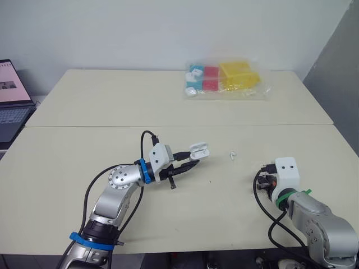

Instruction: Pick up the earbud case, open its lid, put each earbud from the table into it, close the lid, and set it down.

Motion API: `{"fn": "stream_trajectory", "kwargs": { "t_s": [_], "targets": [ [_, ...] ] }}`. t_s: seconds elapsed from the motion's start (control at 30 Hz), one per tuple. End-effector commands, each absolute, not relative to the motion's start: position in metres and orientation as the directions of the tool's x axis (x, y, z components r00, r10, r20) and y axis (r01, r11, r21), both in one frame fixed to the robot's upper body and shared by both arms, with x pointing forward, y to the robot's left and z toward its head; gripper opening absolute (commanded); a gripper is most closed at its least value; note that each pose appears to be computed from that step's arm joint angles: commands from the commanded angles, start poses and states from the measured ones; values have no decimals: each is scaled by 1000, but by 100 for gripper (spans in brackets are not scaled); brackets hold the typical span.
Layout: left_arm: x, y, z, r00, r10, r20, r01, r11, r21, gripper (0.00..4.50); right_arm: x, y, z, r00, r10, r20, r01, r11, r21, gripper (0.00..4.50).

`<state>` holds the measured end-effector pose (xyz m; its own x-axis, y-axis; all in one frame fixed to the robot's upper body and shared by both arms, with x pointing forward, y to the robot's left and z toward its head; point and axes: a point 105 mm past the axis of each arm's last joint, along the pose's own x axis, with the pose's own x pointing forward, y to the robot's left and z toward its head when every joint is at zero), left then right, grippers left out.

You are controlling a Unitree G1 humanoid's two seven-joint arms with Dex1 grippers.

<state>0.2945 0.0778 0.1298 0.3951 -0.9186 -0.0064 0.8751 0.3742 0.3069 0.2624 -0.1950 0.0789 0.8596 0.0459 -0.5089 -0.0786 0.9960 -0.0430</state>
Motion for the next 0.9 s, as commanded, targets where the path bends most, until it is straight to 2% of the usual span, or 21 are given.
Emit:
{"fn": "stream_trajectory", "kwargs": {
  "t_s": [0.03, 0.1, 0.2, 0.23, 0.3, 0.37, 0.4, 0.47, 0.53, 0.73, 0.83, 0.9],
  "targets": [
    [290, 75, 141, 378, -926, 15, 866, 359, 347, 78, 257, -206, 77, 849, 18, -528, -56, 997, -57, 42],
    [289, 75, 140, 380, -925, 14, 866, 361, 347, 78, 258, -205, 82, 854, 43, -519, -86, 995, -59, 42],
    [288, 76, 139, 383, -924, 10, 865, 363, 347, 78, 260, -191, 94, 858, 181, -481, -217, 976, -20, 42],
    [287, 76, 139, 383, -924, 10, 865, 362, 347, 78, 260, -187, 97, 849, 224, -479, -275, 961, -38, 42],
    [285, 78, 138, 388, -921, 8, 865, 368, 341, 78, 259, -181, 105, 786, 353, -507, -471, 874, -122, 42],
    [283, 80, 137, 395, -918, 5, 862, 373, 343, 78, 258, -183, 111, 687, 469, -555, -657, 726, -201, 42],
    [283, 81, 137, 399, -917, 4, 861, 376, 344, 78, 257, -184, 112, 650, 499, -573, -709, 670, -221, 42],
    [282, 83, 138, 413, -911, 5, 855, 389, 344, 78, 244, -182, 111, 481, 601, -638, -871, 413, -268, 42],
    [281, 85, 138, 423, -906, 3, 849, 398, 346, 78, 241, -200, 104, 357, 577, -735, -933, 265, -245, 42],
    [277, 89, 139, 430, -903, -10, 846, 399, 354, 78, 247, -232, 102, 241, 470, -849, -970, 88, -227, 42],
    [275, 89, 139, 430, -903, -14, 845, 397, 358, 78, 247, -253, 101, 159, 380, -911, -983, -21, -181, 42],
    [274, 89, 139, 428, -903, -16, 846, 395, 358, 78, 248, -260, 102, 141, 360, -922, -985, -41, -167, 42]
  ]
}}
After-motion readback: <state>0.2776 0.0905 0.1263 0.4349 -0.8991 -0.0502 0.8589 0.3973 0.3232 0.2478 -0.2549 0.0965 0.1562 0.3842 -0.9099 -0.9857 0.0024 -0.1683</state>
